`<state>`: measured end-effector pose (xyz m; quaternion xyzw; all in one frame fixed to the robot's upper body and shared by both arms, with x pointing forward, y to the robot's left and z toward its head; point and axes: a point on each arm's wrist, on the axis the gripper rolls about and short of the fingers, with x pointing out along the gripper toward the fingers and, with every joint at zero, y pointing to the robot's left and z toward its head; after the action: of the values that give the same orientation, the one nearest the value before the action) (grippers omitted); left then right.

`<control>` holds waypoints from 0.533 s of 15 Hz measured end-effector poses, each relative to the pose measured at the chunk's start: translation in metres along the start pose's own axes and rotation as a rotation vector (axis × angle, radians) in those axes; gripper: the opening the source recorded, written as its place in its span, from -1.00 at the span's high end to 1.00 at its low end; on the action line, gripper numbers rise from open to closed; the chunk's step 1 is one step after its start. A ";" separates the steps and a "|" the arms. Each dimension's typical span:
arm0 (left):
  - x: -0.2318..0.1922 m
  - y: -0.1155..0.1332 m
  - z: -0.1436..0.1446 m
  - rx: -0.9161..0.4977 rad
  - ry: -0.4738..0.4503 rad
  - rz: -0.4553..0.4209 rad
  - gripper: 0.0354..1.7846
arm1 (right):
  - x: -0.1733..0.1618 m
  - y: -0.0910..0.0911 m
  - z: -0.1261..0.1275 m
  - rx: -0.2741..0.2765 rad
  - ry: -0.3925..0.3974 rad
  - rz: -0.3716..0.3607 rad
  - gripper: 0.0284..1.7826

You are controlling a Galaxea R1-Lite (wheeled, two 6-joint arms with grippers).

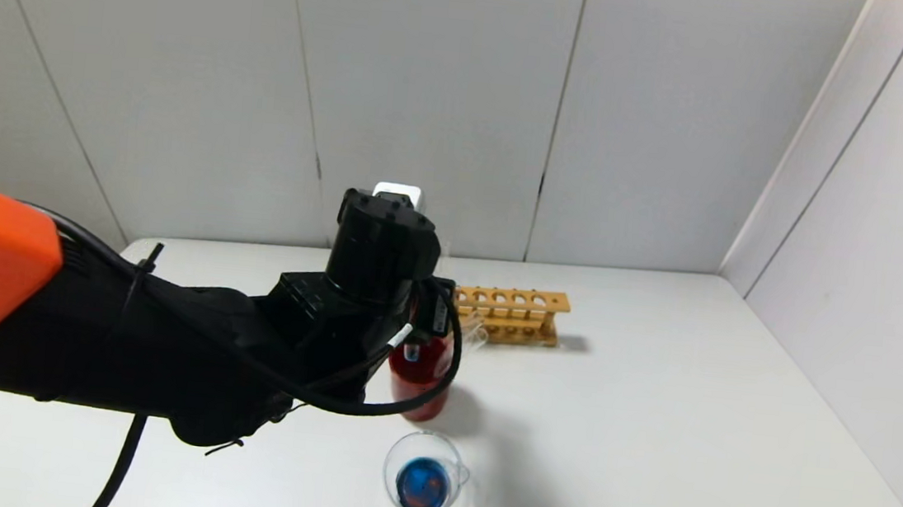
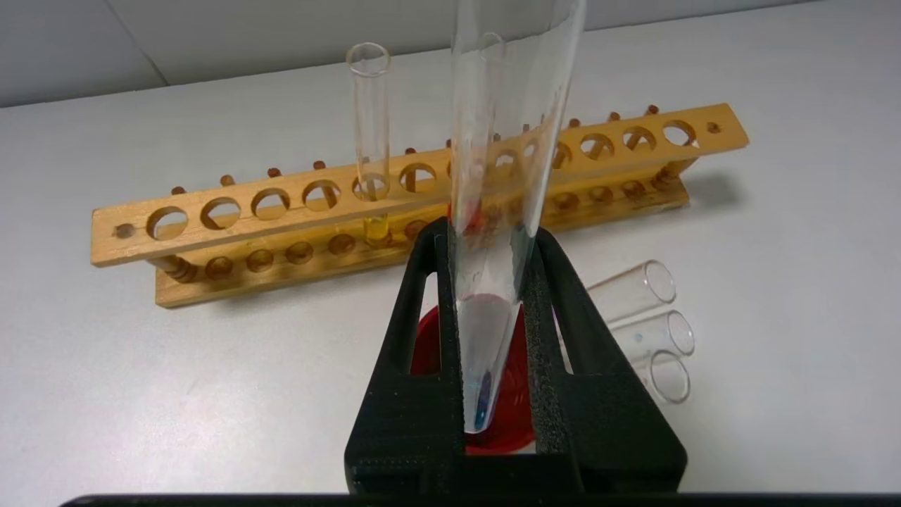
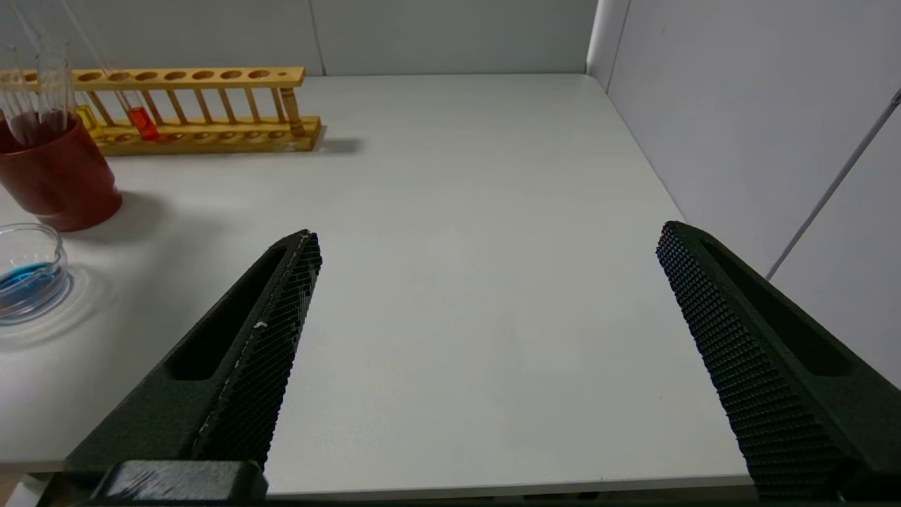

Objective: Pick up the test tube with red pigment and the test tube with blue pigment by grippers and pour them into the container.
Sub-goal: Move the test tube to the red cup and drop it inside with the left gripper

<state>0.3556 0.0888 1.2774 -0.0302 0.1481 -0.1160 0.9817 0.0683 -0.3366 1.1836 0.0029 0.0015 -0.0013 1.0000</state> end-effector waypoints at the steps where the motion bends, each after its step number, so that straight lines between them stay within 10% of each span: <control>1: 0.003 -0.001 -0.004 0.001 0.004 -0.006 0.69 | 0.000 0.000 0.000 0.000 0.000 0.000 -0.95; 8: 0.018 -0.003 -0.026 0.029 0.062 0.004 0.69 | 0.000 0.000 0.000 0.000 0.000 0.000 -0.95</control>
<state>0.3640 0.0814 1.2474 -0.0119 0.1768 -0.1168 0.9772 0.0683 -0.3366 1.1836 0.0029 0.0017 -0.0013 1.0000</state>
